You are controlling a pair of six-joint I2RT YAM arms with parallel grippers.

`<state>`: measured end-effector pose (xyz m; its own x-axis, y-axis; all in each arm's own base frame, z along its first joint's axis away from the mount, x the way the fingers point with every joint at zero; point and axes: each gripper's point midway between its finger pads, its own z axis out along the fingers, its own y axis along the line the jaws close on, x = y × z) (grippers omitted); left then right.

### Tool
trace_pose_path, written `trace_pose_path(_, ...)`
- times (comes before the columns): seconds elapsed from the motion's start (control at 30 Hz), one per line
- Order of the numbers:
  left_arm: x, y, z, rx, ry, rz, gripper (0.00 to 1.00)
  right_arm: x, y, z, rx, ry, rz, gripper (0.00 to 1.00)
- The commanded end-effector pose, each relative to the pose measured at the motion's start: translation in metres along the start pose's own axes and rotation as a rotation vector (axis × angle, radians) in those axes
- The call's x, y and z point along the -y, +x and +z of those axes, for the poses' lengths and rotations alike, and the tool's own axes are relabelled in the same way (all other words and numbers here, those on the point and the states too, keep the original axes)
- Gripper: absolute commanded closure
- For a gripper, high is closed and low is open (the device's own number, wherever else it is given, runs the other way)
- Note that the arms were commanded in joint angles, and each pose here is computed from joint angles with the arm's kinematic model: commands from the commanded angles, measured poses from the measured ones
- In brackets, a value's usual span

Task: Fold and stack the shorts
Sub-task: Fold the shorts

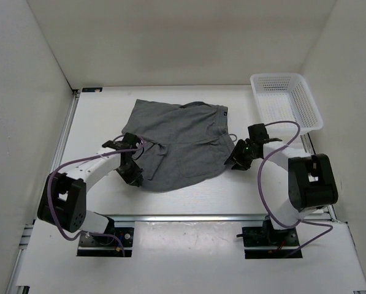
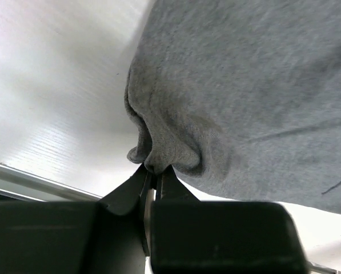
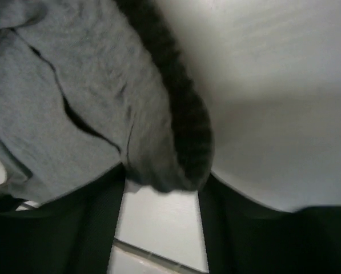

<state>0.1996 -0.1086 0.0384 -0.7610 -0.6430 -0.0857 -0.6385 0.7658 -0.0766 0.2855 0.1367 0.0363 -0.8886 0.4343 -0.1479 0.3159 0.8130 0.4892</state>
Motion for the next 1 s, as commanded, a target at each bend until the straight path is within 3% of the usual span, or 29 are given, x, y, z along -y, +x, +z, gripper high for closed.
trace_pose_path(0.0,0.004,-0.011,-0.013,0.055,0.021,0.006,0.9,-0.011,-0.018,0.012,0.04,-0.048,0.027,0.53)
trace_pose_path(0.17,0.004,-0.011,-0.015,0.055,0.021,0.016,0.9,0.007,-0.019,0.021,0.047,0.028,0.016,0.73)
trace_pose_path(0.3,0.006,-0.017,-0.028,0.077,0.018,0.036,0.9,0.012,-0.021,0.007,0.077,0.076,-0.004,0.95)
trace_pose_path(0.53,-0.018,-0.02,-0.076,0.189,0.07,-0.047,0.9,0.022,0.004,-0.043,0.1,0.124,-0.081,1.0)
trace_pose_path(0.7,-0.03,-0.008,-0.091,0.193,0.14,-0.079,0.9,0.034,0.027,-0.078,0.123,0.15,-0.081,1.0)
trace_pose_path(0.97,0.022,-0.061,-0.153,0.346,0.224,0.003,0.9,0.01,0.015,-0.12,0.2,0.117,-0.09,1.0)
